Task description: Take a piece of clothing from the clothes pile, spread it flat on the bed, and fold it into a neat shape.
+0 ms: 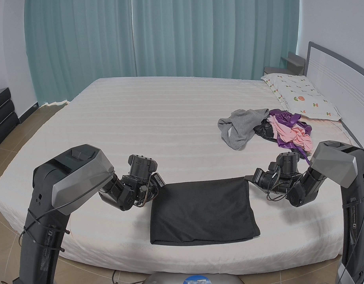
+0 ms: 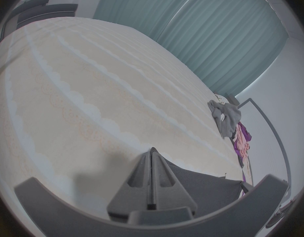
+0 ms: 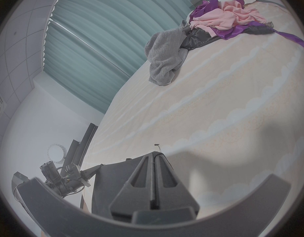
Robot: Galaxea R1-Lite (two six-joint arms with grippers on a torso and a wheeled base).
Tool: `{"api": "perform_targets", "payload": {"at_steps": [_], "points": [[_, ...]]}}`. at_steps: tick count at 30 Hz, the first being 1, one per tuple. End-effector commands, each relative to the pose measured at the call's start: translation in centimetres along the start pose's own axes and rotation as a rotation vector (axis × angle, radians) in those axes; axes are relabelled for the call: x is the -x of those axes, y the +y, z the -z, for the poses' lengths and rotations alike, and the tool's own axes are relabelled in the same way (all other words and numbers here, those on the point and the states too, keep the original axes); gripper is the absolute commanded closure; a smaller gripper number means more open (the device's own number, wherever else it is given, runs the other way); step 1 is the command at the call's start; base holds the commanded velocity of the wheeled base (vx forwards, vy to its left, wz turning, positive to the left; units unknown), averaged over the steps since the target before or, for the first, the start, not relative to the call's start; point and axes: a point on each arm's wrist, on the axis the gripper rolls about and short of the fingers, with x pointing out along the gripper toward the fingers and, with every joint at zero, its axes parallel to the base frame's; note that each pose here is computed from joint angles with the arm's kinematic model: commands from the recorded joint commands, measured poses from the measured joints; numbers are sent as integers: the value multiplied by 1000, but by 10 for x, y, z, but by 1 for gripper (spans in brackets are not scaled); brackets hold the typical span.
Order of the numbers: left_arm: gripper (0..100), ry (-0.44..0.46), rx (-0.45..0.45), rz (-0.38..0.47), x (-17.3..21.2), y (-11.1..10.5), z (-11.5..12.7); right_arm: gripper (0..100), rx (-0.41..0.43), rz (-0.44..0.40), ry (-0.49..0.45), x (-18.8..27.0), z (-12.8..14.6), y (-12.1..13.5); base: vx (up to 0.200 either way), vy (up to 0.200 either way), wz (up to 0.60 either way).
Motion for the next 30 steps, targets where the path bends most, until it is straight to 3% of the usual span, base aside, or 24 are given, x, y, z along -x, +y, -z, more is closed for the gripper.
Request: {"api": "perform_targets", "payload": {"at_steps": [1,3,16,17,18,26,30], "points": [[100,-16,25,5,-1,0,-6,100,1,-2,-5,0,-1,0,0,0,0],[100,-26,63,11,-1,-2,-9,100,-1,2,-4,-1,-1,-1,0,0,0],[100,-15,59,7,1,-1,-8,100,0,25,1,-11,4,-6,0,0,0],[100,-11,58,5,1,-1,-8,0,3,25,7,-11,6,-6,0,0,0],[0,-9,57,4,0,0,-7,0,4,24,9,-12,7,-5,0,0,0],[0,-9,68,7,2,0,-8,0,9,5,-26,1,-4,6,0,0,0],[0,-26,159,10,10,2,-19,0,16,-13,-42,32,-15,25,0,0,0]]}}
